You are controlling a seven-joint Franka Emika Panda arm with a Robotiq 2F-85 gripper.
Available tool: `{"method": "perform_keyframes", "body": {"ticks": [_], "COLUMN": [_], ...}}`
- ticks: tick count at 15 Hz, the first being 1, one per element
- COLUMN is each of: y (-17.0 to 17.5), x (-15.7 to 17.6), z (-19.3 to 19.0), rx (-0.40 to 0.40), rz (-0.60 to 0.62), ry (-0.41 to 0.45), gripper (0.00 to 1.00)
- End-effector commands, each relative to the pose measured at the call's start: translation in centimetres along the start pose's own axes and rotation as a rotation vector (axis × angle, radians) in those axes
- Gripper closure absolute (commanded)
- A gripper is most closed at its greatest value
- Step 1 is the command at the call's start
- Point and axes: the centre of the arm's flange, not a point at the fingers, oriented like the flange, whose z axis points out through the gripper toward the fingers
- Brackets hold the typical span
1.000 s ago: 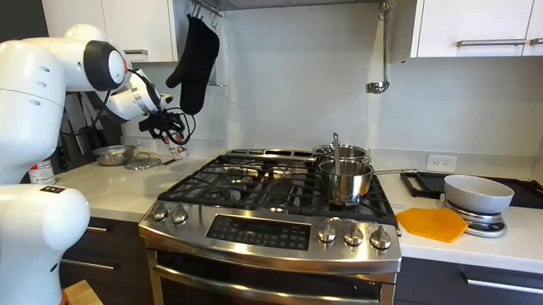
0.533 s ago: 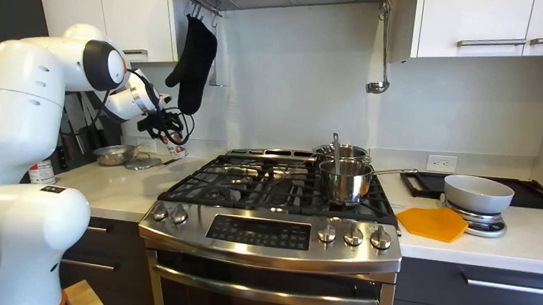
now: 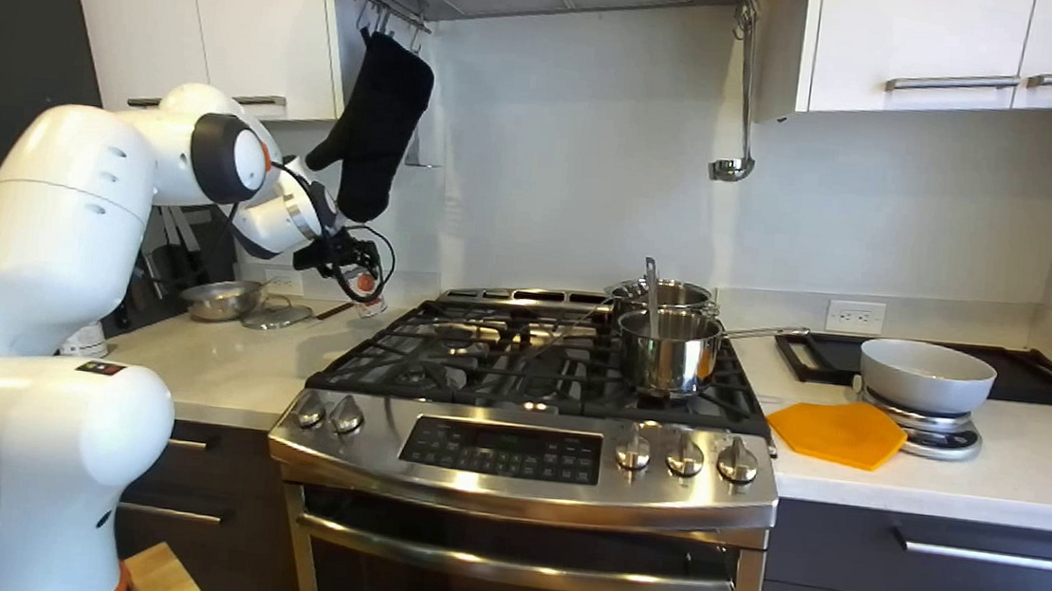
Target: Move the canned pumpkin to the back right side of the counter
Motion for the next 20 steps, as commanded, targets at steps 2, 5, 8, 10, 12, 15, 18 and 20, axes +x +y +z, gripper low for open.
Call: {"method": "perform_keyframes", "body": {"ticks": [2,5,8,10,12,15,18,20], "y": [0.9,0.8,0.6,0.6,0.7,0.8,1.3,1.5], "x": [2.2,2.0,1.6,1.7,1.8,1.9,2.3,2.4], "z": [3.6,5.3,6.7,7.1,7.3,7.5,7.2,7.0], "rx": [0.005,0.027,0.037,0.042,0.042,0.035,0.033,0.028], "rz": [0.094,0.134,0.159,0.167,0.166,0.161,0.165,0.17], "ry": [0.118,0.17,0.2,0.219,0.23,0.241,0.266,0.27], "gripper": [0.43,0.43,0.43,0.43,0.43,0.04,0.0,0.0]}}
